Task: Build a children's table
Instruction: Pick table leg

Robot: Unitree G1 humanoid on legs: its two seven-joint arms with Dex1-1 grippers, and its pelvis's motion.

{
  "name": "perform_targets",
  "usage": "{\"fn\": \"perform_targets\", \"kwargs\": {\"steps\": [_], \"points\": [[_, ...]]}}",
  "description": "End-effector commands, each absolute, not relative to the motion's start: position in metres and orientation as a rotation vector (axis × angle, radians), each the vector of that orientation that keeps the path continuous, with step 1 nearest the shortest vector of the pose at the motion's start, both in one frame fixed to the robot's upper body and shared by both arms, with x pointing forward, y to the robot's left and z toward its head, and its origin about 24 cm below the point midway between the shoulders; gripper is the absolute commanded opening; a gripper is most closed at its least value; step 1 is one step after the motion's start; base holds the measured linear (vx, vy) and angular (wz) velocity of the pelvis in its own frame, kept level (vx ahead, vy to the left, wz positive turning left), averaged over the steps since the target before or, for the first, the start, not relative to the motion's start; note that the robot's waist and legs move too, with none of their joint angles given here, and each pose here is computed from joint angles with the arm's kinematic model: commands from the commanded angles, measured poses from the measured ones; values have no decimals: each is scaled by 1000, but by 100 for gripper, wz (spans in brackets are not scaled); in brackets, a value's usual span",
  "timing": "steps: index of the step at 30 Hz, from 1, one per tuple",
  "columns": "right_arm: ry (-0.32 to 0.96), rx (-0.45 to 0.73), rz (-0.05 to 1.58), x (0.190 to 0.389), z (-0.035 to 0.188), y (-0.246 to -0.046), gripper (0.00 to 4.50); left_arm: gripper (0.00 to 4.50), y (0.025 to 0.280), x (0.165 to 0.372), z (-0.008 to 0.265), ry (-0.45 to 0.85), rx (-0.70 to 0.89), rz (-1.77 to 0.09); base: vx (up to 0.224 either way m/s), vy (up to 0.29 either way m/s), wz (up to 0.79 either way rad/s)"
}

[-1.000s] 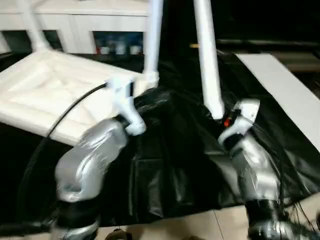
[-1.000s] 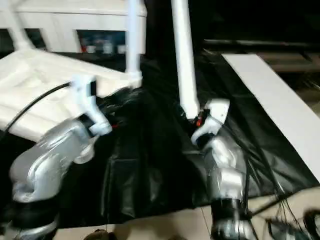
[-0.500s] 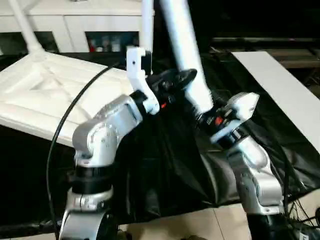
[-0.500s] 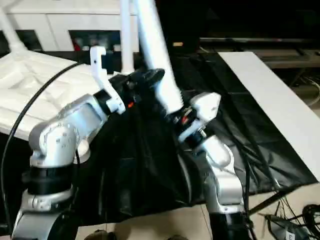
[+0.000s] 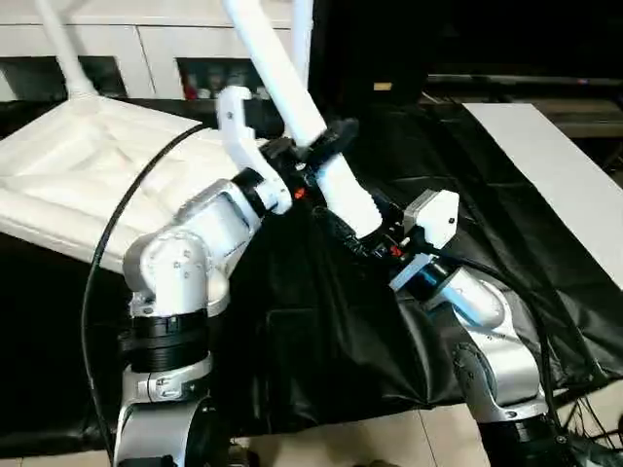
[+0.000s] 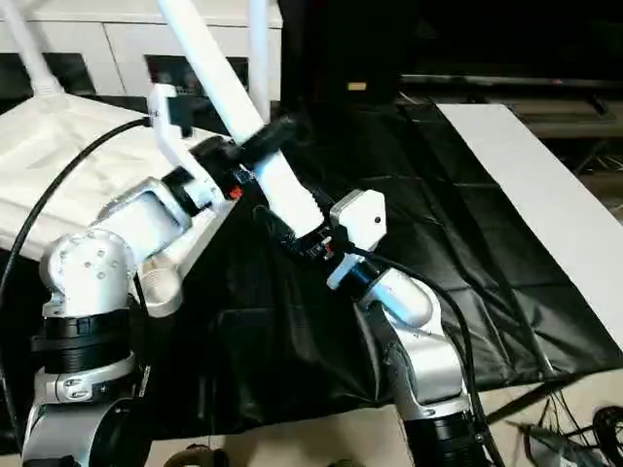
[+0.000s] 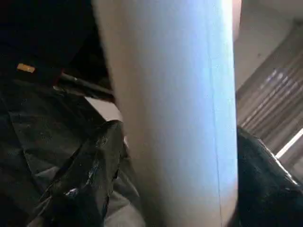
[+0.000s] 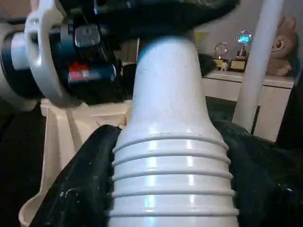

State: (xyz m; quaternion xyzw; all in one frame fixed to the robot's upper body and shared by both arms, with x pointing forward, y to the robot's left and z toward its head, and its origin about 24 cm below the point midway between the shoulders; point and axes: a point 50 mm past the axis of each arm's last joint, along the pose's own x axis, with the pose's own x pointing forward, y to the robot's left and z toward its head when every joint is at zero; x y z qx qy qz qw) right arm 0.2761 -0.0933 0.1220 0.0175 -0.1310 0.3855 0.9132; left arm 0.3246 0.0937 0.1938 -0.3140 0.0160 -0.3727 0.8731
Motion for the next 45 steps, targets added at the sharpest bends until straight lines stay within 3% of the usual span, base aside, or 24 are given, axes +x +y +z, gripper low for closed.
{"fn": "perform_targets", "kwargs": {"steps": [1, 9, 10, 14, 16, 18, 23, 28, 29, 37, 45], "points": [[-291, 20, 797, 279, 128, -94, 278, 303, 90, 322, 201, 36, -680, -815, 0, 0, 0], [-288, -8, 795, 281, 128, -93, 278, 251, 88, 320, 202, 54, -682, -838, 0, 0, 0], [-287, -10, 795, 281, 128, -93, 278, 225, 88, 319, 201, 57, -681, -835, 0, 0, 0], [-279, -19, 808, 280, 127, -92, 278, 210, 90, 321, 201, 65, -677, -813, 0, 0, 0], [-277, -9, 813, 280, 126, -92, 334, 203, 92, 323, 201, 67, -665, -789, 0, 0, 0], [-276, 2, 816, 280, 126, -92, 350, 203, 94, 324, 200, 68, -662, -780, 0, 0, 0], [-262, 48, 844, 278, 130, -93, 392, 200, 104, 330, 201, 49, -645, -709, 0, 0, 0], [-168, 369, 951, 278, 151, -107, 438, 199, 117, 336, 204, 35, -634, -677, 0, 0, 0], [-148, 434, 917, 286, 155, -119, 438, 199, 118, 337, 205, 33, -626, -683, 0, 0, 0], [6, 446, 812, 310, 157, -155, 450, 199, 118, 337, 207, 36, -596, -709, 0, 0, 0], [118, 430, 967, 304, 165, -151, 450, 199, 117, 336, 206, 38, -574, -740, 0, 0, 0]]}}
